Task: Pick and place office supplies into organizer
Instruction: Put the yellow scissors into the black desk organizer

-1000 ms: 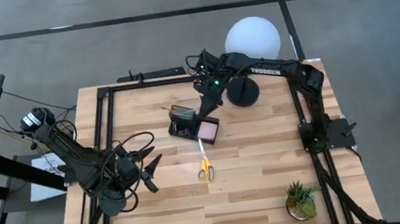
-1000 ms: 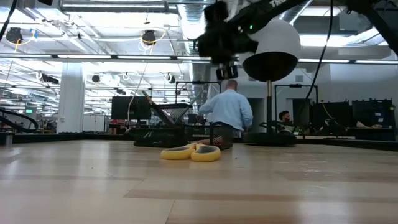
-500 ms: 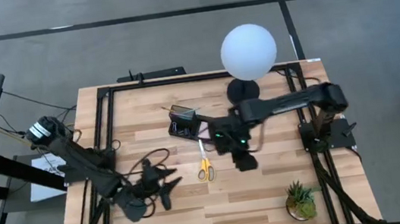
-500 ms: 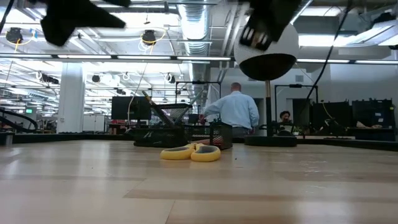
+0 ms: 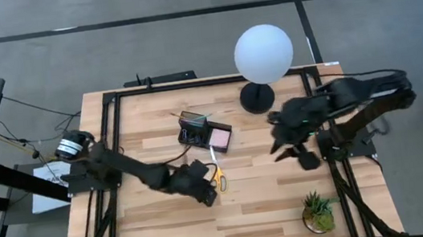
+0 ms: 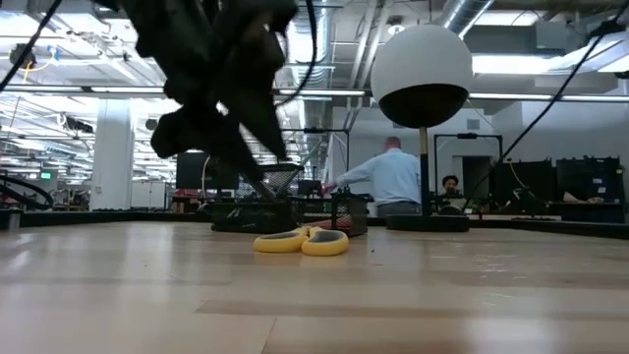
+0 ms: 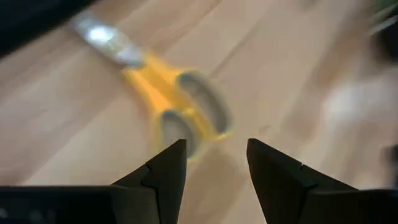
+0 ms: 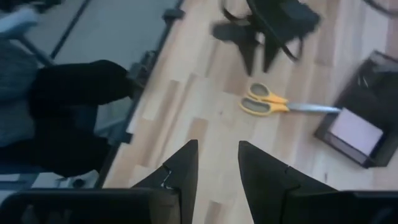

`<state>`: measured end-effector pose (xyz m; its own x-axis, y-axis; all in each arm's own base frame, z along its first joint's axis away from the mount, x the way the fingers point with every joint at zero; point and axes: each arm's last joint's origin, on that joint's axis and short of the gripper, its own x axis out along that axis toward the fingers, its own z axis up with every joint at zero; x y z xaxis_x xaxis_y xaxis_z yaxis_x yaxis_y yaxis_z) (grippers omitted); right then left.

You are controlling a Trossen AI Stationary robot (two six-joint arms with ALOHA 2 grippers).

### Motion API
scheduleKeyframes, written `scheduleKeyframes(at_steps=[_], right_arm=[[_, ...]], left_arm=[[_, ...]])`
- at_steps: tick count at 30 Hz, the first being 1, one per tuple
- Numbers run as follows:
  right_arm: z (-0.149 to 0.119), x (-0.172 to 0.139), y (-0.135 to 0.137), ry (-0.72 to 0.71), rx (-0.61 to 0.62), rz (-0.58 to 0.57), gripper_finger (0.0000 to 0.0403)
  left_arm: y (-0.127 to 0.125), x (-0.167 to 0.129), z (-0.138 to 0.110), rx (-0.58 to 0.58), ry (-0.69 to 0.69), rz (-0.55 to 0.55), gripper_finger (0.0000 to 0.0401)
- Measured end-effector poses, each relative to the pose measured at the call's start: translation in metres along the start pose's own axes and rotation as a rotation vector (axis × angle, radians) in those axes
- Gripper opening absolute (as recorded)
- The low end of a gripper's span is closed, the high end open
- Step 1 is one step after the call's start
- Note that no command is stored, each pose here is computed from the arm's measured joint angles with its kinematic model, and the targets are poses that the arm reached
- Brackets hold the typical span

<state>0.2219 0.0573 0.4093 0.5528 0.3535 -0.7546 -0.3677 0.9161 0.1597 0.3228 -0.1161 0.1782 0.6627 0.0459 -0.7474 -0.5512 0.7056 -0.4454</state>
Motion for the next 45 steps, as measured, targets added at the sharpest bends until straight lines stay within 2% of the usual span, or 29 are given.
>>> scheduleKeyframes(at_steps=[4,7,13,21,29,33,38,41,45], right_arm=[[-0.008,-0.020,0.016,-0.052,-0.056,0.024,0.0109],[-0.012,-0.029,0.024,-0.077,-0.098,0.013,0.0109],[-0.015,-0.034,0.027,-0.091,-0.130,-0.003,0.0109],[-0.014,-0.030,0.027,-0.069,-0.129,-0.003,0.0109],[-0.013,-0.025,0.026,-0.048,-0.126,-0.003,0.0109],[-0.012,-0.022,0.024,-0.036,-0.119,-0.006,0.0109],[-0.009,-0.016,0.023,-0.018,-0.113,-0.007,0.0109],[-0.009,-0.010,0.021,0.013,-0.106,-0.007,0.0109],[-0.008,-0.004,0.020,0.041,-0.101,-0.008,0.0109]], left_arm=[[0.003,0.004,0.010,0.051,0.144,0.219,0.0164],[0.000,0.008,0.014,0.102,0.164,0.303,0.0164],[-0.008,0.030,0.012,0.197,0.156,0.293,0.0164],[0.004,0.060,0.005,0.169,0.192,0.343,0.0164],[0.004,0.060,0.006,0.164,0.183,0.341,0.0164],[0.005,0.061,0.007,0.200,0.193,0.343,0.0164],[0.009,0.063,0.013,0.166,0.180,0.357,0.0164],[0.011,0.063,0.016,0.160,0.203,0.349,0.0144],[0.013,0.063,0.016,0.166,0.213,0.353,0.0073]])
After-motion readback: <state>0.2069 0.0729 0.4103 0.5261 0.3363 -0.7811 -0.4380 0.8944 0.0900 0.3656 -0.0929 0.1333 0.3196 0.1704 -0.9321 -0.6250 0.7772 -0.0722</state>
